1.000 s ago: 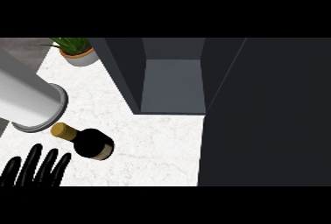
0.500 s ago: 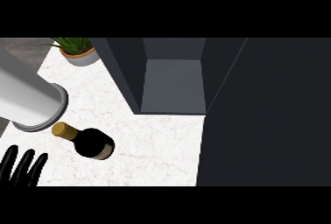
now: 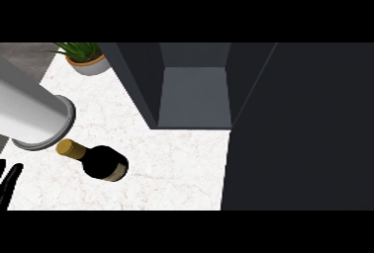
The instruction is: Pick up the wine, place it into the cabinet and close the cabinet
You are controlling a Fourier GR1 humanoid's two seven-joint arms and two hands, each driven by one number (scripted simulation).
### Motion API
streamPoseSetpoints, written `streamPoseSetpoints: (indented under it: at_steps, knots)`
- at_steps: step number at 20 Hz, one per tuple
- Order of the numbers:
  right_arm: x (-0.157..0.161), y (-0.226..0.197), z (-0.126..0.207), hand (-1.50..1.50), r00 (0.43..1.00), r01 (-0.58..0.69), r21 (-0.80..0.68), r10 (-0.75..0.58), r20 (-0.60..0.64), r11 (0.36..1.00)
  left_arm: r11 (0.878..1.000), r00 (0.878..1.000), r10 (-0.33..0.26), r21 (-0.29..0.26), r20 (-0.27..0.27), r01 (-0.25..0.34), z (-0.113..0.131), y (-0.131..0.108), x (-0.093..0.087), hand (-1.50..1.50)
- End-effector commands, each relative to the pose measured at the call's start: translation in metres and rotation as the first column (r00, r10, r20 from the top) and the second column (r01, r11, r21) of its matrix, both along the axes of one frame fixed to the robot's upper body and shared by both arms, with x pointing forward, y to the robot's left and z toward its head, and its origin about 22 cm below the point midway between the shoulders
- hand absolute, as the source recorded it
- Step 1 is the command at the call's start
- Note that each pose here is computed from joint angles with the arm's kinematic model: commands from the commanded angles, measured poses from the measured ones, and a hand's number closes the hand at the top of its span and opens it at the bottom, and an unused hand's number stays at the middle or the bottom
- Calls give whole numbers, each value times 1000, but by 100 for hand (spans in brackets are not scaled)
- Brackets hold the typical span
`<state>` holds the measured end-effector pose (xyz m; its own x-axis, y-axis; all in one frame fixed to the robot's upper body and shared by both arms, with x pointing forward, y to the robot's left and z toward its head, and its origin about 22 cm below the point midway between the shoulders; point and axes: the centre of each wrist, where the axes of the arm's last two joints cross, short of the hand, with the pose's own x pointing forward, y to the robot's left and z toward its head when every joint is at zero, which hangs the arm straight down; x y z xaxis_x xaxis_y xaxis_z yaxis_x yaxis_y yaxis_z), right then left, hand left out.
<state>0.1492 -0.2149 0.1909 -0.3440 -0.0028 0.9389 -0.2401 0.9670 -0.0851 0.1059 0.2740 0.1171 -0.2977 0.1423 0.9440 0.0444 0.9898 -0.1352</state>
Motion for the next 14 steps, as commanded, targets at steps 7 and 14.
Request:
streamPoseSetpoints:
  at_steps: [7, 14]
  knots:
    - [-15, 1, 20, -150, 999, -22, 23, 21, 47, 999, 981, 995, -86, -169, 46, 93, 18, 33, 7, -150]
    - [-27, -8, 23, -150, 999, -32, 17, 31, 35, 999, 980, 995, -94, -178, -20, 89, -28, 55, 26, -150]
